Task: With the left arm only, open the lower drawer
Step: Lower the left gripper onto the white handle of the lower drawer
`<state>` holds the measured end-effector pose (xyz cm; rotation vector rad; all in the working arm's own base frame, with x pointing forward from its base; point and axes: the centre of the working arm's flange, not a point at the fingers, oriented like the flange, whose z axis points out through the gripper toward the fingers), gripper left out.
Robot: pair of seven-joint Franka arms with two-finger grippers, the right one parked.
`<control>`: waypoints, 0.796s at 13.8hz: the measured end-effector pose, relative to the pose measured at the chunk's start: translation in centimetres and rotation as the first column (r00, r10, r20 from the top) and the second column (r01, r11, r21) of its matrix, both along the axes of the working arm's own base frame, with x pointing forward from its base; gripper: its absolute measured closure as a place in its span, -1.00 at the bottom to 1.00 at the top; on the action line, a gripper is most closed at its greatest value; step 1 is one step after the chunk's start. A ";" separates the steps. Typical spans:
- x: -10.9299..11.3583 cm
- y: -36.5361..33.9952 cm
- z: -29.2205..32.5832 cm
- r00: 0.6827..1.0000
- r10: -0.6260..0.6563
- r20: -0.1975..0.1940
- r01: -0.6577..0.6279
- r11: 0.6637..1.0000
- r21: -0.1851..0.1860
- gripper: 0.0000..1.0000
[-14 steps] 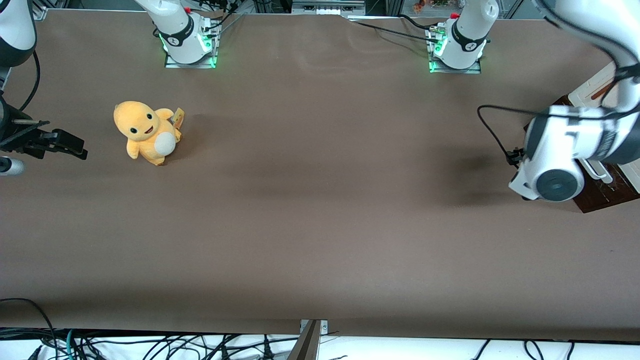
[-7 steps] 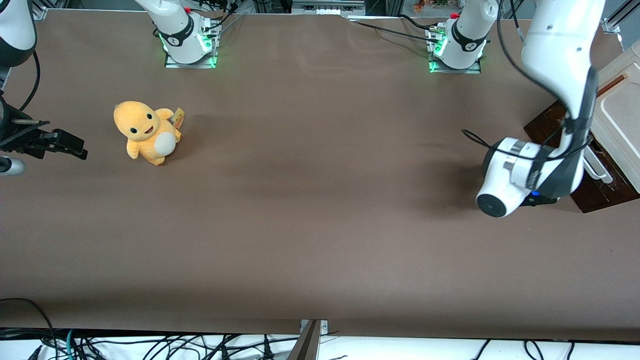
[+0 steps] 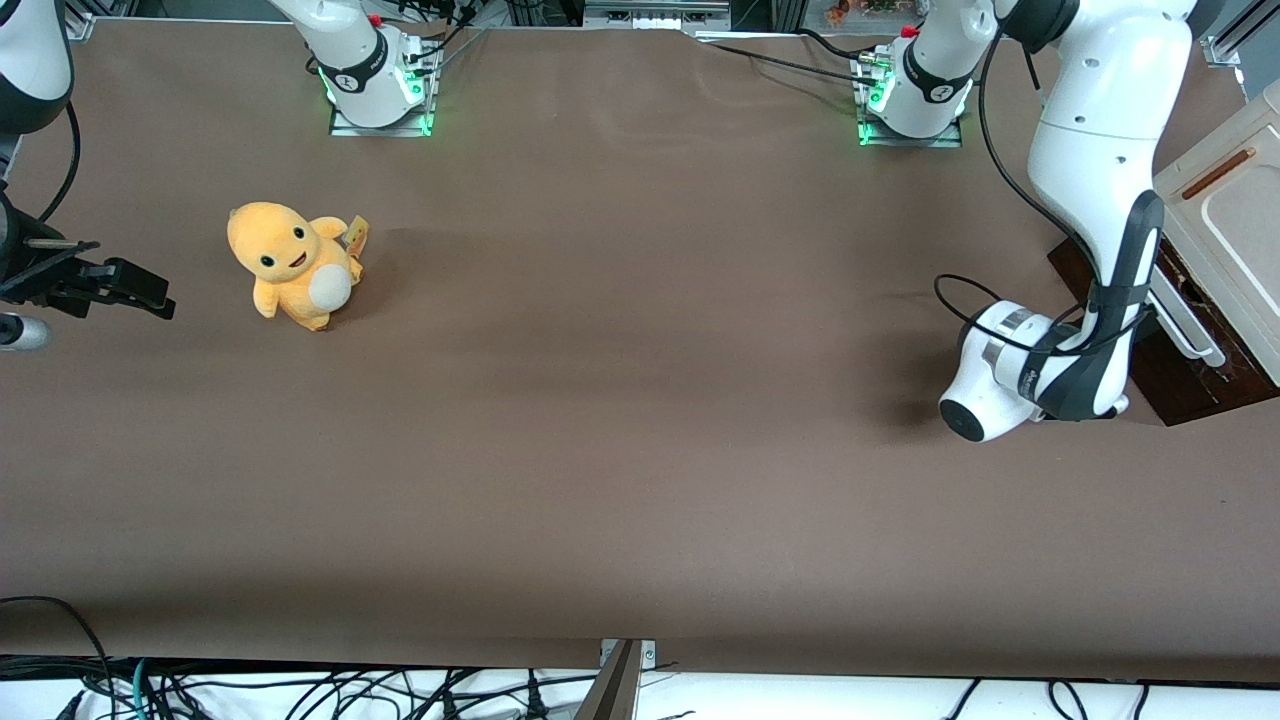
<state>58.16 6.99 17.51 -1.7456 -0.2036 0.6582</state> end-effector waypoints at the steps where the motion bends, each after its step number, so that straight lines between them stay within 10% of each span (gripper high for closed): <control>1: -0.1 0.7 -0.8 1.000 -0.011 -0.009 0.011 1.000 0.020 -1.00; 7: -0.2 3.0 -2.7 0.998 -0.053 -0.036 0.056 0.995 0.084 -0.96; 11: 0.3 4.3 -2.2 0.997 -0.070 -0.029 0.073 0.991 0.111 -0.53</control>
